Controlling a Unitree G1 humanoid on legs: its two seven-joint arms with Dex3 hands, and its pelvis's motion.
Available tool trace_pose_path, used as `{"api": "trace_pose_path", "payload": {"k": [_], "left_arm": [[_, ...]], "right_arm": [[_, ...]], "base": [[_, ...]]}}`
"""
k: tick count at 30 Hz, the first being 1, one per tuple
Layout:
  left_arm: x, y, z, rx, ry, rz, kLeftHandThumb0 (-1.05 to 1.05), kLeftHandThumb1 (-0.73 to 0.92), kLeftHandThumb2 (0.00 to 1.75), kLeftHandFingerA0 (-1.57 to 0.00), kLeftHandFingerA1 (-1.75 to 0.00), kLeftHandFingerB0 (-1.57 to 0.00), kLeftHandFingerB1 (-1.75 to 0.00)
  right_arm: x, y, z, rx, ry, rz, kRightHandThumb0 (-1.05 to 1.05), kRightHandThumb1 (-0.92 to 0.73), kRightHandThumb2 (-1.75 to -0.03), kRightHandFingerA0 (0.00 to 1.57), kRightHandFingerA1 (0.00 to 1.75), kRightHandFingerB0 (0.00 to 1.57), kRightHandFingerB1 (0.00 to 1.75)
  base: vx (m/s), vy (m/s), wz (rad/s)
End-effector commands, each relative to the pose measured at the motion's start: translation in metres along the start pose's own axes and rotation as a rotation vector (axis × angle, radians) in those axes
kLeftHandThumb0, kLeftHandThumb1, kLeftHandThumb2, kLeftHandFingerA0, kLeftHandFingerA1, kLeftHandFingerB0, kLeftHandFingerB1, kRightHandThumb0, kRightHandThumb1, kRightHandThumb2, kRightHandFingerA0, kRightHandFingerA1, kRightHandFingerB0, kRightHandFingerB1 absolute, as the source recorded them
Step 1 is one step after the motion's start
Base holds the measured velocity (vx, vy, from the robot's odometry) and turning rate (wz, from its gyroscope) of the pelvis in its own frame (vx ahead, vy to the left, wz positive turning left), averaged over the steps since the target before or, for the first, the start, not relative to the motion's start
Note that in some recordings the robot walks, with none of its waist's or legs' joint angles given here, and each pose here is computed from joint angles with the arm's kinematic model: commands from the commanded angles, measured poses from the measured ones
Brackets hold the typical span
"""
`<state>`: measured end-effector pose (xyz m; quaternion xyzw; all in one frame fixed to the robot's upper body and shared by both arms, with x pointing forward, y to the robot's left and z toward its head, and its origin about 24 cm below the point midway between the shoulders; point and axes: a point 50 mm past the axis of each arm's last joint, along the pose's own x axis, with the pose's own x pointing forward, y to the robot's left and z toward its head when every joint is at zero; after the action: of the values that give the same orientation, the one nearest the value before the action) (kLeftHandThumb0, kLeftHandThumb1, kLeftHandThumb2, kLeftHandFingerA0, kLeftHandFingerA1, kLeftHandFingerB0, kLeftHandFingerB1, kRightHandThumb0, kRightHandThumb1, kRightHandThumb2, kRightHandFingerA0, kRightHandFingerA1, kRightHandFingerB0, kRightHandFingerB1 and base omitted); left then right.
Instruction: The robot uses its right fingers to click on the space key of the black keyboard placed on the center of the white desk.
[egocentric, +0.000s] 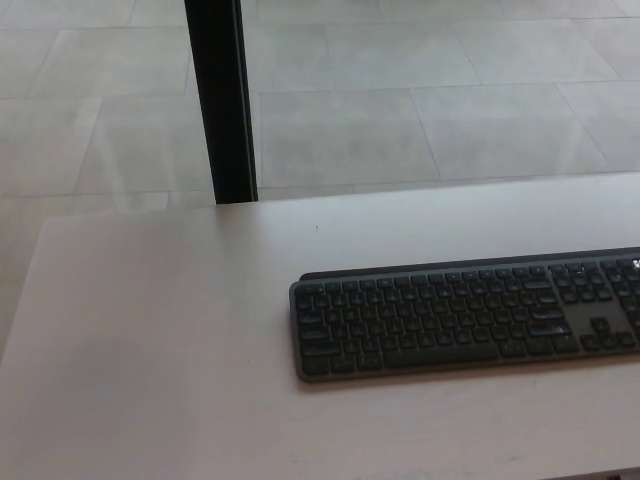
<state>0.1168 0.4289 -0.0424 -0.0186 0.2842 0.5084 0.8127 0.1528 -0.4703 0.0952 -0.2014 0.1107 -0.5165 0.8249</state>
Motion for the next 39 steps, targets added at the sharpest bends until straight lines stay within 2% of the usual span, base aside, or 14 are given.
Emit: {"api": "trace_pose_path", "payload": {"k": [1, 4, 5, 6, 7, 9, 10, 12, 13, 14, 15, 16, 24, 39], "left_arm": [[0.001, 0.008, 0.002, 0.007, -0.011, 0.005, -0.48, 0.53, 0.6, -1.0, -1.59, -0.82, -0.7], [0.001, 0.01, 0.001, -0.009, 0.0, 0.009, -0.47, 0.52, 0.6, -1.01, -1.59, -0.83, -0.68], [0.001, 0.009, 0.001, -0.014, -0.003, 0.006, -0.47, 0.55, 0.56, -1.02, -1.59, -0.88, -0.72], [0.001, 0.009, 0.002, -0.003, -0.005, 0.005, -0.48, 0.53, 0.61, -0.98, -1.64, -0.84, -0.74], [0.001, 0.009, 0.002, 0.016, -0.009, 0.003, -0.48, 0.54, 0.6, -1.05, -1.6, -0.82, -0.7], [0.001, 0.008, 0.003, 0.014, -0.015, 0.005, -0.47, 0.53, 0.6, -1.03, -1.62, -0.84, -0.73], [0.001, 0.008, 0.003, 0.013, -0.014, 0.005, -0.49, 0.53, 0.59, -0.99, -1.59, -0.83, -0.71], [0.001, 0.009, 0.002, 0.012, -0.013, 0.008, -0.5, 0.54, 0.56, -1.03, -1.55, -0.87, -0.72], [0.001, 0.009, 0.002, 0.022, -0.013, 0.012, -0.51, 0.55, 0.57, -1.05, -1.53, -0.87, -0.72], [0.001, 0.009, 0.002, 0.009, -0.007, 0.018, -0.5, 0.54, 0.56, -1.03, -1.56, -0.86, -0.71], [0.001, 0.008, 0.001, 0.006, -0.004, 0.017, -0.5, 0.55, 0.56, -1.01, -1.58, -0.88, -0.77], [0.001, 0.008, 0.001, 0.021, -0.006, 0.013, -0.52, 0.55, 0.56, -1.01, -1.56, -0.87, -0.76], [0.001, 0.009, 0.002, -0.006, -0.016, 0.012, -0.49, 0.54, 0.56, -1.06, -1.53, -0.85, -0.72], [0.001, 0.008, 0.003, 0.027, -0.021, 0.01, -0.5, 0.55, 0.56, -1.01, -1.54, -0.9, -0.74]], "right_arm": [[-0.019, -0.007, -0.06, 0.321, 0.298, -0.217, -0.45, -0.53, -0.67, 1.23, 1.62, 0.75, 0.7], [-0.023, -0.004, -0.065, 0.373, 0.339, -0.235, -0.47, -0.55, -0.68, 1.28, 1.61, 0.77, 0.74], [-0.023, -0.001, -0.067, 0.369, 0.353, -0.223, -0.42, -0.41, -0.95, 1.45, 1.43, 0.72, 0.78], [-0.024, 0.003, -0.07, 0.37, 0.373, -0.211, -0.49, -0.5, -0.79, 1.36, 1.5, 0.76, 0.75], [-0.027, 0.009, -0.073, 0.374, 0.397, -0.192, -0.5, -0.49, -0.8, 1.34, 1.47, 0.77, 0.76], [-0.029, 0.015, -0.077, 0.371, 0.416, -0.167, -0.51, -0.49, -0.78, 1.33, 1.48, 0.78, 0.76], [-0.031, 0.019, -0.08, 0.391, 0.41, -0.138, -0.41, -0.56, -0.67, 1.3, 1.52, 0.82, 0.76], [-0.034, 0.025, -0.083, 0.398, 0.407, -0.109, -0.42, -0.55, -0.67, 1.32, 1.47, 0.86, 0.76], [-0.038, 0.031, -0.087, 0.386, 0.426, -0.078, -0.41, -0.56, -0.67, 1.27, 1.45, 0.75, 0.69], [-0.039, 0.035, -0.089, 0.364, 0.424, -0.066, -0.43, -0.56, -0.67, 1.28, 1.42, 0.77, 0.69], [-0.04, 0.037, -0.09, 0.357, 0.423, -0.056, -0.38, -0.39, -0.94, 1.37, 1.32, 0.69, 0.76], [-0.042, 0.039, -0.091, 0.371, 0.427, -0.044, -0.42, -0.56, -0.67, 1.26, 1.47, 0.69, 0.68], [-0.047, 0.049, -0.091, 0.443, 0.459, -0.02, -0.4, -0.58, -0.67, 1.22, 1.54, 0.67, 0.69], [-0.049, 0.052, -0.09, 0.432, 0.442, 0.003, -0.43, -0.58, -0.67, 1.16, 1.48, 0.66, 0.66]], "base": [[0.0, 0.0, 0.0], [0.0, 0.0, 0.0], [0.0, 0.0, 0.0], [0.0, 0.0, 0.0], [0.0, 0.0, 0.0], [0.0, 0.0, 0.0], [0.0, 0.0, 0.0], [0.0, 0.0, 0.0], [0.0, 0.0, 0.0], [0.0, 0.0, 0.0], [0.0, 0.0, 0.0], [0.0, 0.0, 0.0], [0.0, 0.0, 0.0], [0.0, 0.0, 0.0]]}}
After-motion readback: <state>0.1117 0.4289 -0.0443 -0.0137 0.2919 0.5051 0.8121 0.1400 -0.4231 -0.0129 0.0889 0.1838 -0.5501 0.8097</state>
